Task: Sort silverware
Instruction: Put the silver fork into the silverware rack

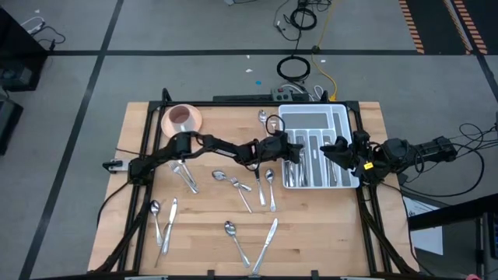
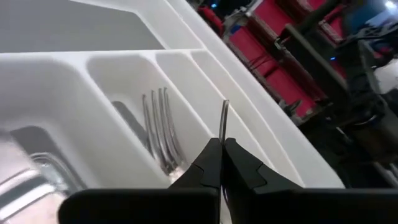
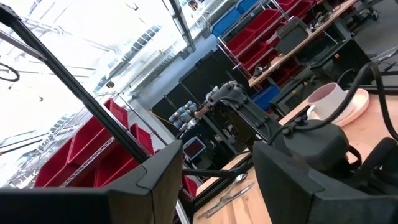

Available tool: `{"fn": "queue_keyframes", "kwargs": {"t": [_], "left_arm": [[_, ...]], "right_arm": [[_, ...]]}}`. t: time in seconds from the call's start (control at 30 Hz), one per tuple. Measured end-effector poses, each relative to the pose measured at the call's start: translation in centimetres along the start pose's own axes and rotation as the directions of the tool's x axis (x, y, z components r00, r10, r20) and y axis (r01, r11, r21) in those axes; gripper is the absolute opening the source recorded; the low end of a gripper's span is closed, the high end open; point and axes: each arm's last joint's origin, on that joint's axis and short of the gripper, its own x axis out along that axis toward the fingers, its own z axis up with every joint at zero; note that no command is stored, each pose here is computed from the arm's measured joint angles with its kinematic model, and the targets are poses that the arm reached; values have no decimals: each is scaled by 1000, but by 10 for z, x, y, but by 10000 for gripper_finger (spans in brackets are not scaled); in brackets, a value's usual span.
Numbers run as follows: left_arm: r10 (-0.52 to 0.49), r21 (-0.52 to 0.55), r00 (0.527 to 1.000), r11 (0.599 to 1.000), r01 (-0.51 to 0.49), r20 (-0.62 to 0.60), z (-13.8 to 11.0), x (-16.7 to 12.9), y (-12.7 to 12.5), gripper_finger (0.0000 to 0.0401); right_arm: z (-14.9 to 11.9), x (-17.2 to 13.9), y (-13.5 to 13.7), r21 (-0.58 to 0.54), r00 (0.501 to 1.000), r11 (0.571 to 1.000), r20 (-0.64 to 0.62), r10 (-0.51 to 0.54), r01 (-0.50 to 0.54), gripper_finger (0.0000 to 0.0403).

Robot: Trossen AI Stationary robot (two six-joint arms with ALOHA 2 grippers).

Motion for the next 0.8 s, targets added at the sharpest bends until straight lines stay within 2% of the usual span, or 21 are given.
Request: {"fn": "queue_keyframes", "kwargs": {"t": [0.1, 0.27, 0.6, 0.8], "left_arm": [[-39, -5, 999, 999, 39, 4, -1, 1, 1, 7], [-36, -5, 999, 999, 36, 1, 0, 2, 2, 20], [-79, -14, 996, 997, 78, -44, 9, 3, 12, 104], [-113, -24, 991, 993, 112, -71, 27, 4, 24, 132]], "right_arm": [[0, 0, 0, 0, 1000, 1000, -1, -1, 1, 187], [0, 0, 0, -9, 1000, 1000, -2, -2, 2, 187], [0, 0, 0, -35, 1000, 999, 0, -4, 4, 187], [-1, 0, -1, -41, 1000, 999, -12, -16, 15, 187]]}}
